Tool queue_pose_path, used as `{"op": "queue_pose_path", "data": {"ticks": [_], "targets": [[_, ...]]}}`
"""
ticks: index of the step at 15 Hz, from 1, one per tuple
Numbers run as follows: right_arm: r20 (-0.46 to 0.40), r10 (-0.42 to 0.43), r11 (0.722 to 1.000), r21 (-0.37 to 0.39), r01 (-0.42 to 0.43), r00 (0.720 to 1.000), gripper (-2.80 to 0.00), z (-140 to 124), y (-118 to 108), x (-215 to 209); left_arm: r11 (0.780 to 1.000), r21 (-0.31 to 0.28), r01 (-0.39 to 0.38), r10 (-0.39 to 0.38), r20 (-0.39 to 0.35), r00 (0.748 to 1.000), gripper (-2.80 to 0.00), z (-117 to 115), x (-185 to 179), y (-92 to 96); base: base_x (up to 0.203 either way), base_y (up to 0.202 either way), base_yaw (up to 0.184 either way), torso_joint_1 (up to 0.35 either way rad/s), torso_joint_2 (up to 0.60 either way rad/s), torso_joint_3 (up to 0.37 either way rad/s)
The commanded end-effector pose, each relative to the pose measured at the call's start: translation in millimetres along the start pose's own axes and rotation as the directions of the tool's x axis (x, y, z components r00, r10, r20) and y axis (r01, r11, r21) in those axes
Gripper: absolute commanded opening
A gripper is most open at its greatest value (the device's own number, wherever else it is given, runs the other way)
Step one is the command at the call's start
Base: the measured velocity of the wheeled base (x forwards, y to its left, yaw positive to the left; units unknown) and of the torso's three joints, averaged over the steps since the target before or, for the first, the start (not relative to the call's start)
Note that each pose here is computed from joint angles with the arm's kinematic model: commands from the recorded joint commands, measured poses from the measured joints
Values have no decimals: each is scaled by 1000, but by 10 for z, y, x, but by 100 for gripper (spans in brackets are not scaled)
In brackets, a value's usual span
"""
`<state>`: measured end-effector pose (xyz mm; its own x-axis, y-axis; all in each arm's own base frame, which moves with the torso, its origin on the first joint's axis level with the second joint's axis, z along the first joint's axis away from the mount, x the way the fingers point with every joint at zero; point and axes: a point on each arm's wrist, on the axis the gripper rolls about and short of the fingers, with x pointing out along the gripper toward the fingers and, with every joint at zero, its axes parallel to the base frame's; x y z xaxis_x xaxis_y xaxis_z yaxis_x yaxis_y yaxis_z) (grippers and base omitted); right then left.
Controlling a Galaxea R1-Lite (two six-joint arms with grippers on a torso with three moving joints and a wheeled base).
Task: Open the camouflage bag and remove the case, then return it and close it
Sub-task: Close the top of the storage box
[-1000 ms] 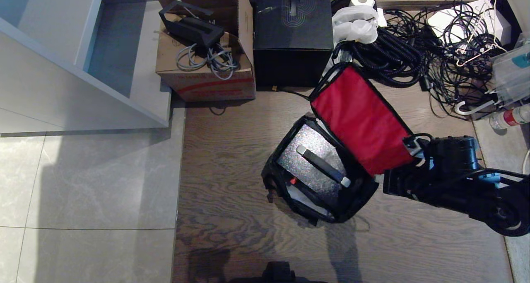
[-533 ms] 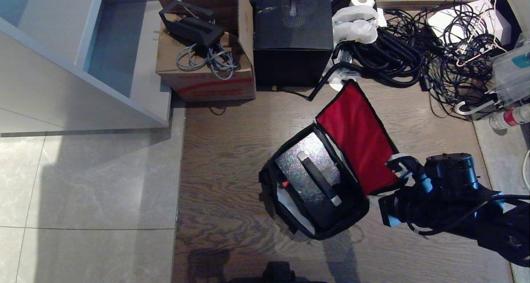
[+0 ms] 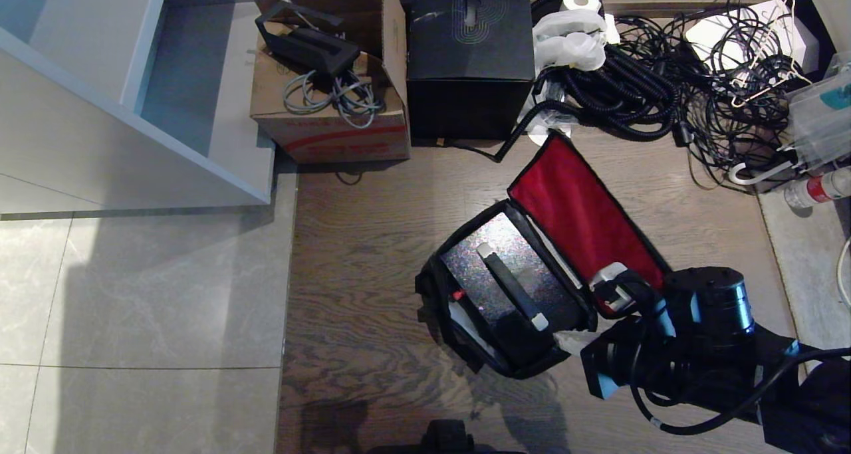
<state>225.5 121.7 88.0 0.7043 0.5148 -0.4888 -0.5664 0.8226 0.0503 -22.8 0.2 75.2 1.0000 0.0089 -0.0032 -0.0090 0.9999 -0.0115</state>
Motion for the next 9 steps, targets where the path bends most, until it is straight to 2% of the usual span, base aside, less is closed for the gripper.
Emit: {"op": "queue_pose_path", "data": {"ticks": [1,3,4,5,6,7,9], "targets": [[-7,28,1000,9,-28,1000,-280,-42,86,-28,1000,-1,0,0,1,1000,-280,1,0,0,0,0,0,0,0,0],[2,109,993,43,-109,994,-280,-40,333,-84,1000,-1,0,0,0,1000,-280,0,0,0,0,0,0,0,0,0],[20,100,993,56,-101,995,-280,1,340,-93,1000,-1,0,0,1,1000,-280,4,-1,0,0,0,0,0,0,0],[37,57,994,87,-60,998,-280,47,259,-92,1000,-1,0,0,1,1000,-280,3,-1,0,0,0,0,0,0,0],[55,-32,987,161,23,998,-280,116,59,-73,1000,-1,0,0,0,1000,-280,0,0,0,0,0,0,0,0,0],[69,-154,953,272,130,986,-280,193,-256,-72,1000,-1,0,0,2,1000,-280,5,-1,0,0,0,0,0,0,0],[41,-348,837,464,290,937,-280,272,-829,-116,1000,0,0,0,1,1000,-280,2,-1,0,0,0,0,0,0,0]]}}
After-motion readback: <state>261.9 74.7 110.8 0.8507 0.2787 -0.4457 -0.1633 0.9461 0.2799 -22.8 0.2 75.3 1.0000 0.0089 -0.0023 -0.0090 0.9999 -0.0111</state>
